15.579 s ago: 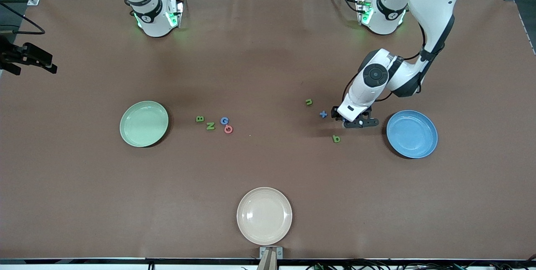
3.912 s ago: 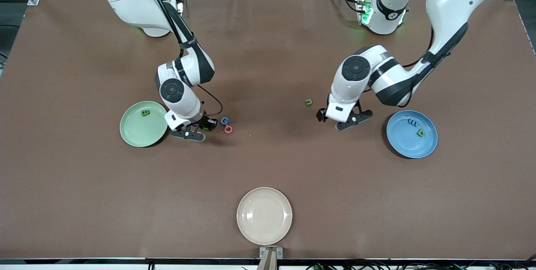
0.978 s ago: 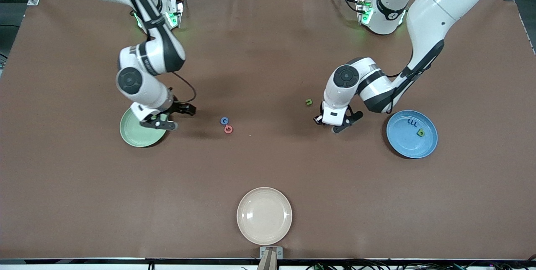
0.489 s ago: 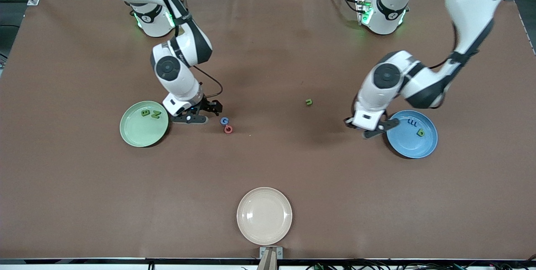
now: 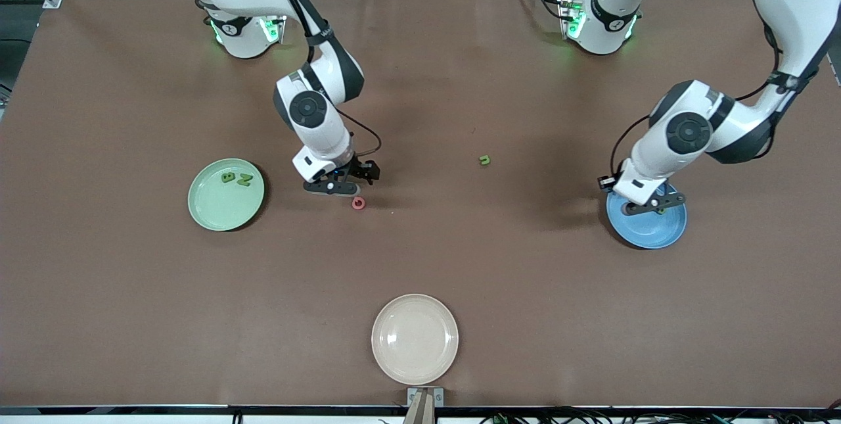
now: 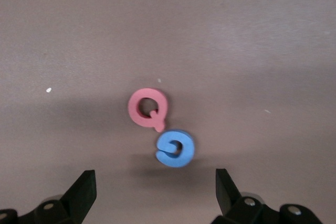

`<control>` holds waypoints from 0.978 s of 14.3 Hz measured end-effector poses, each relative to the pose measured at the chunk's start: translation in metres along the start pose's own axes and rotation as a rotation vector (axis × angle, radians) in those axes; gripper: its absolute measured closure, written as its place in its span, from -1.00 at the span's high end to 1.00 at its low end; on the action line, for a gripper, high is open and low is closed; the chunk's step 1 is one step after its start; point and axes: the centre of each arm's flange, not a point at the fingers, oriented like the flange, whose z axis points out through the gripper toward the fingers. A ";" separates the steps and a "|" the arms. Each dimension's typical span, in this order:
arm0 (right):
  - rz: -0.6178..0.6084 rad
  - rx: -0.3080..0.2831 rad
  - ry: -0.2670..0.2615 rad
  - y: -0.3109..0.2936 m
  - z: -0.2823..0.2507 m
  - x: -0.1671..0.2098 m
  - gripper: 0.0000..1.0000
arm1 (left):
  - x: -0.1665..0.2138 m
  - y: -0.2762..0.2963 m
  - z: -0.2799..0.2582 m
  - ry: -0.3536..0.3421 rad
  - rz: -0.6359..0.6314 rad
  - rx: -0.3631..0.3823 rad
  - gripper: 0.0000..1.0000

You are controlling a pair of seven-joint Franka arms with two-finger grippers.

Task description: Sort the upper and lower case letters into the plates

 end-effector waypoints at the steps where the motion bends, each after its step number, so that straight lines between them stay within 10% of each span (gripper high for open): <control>1: 0.000 -0.002 0.000 -0.001 0.004 0.002 1.00 | 0.002 -0.009 0.001 -0.001 0.013 -0.003 -0.46; 14: -0.026 -0.047 0.000 0.005 0.018 0.010 0.89 | 0.008 -0.041 0.050 0.018 0.089 -0.014 -0.46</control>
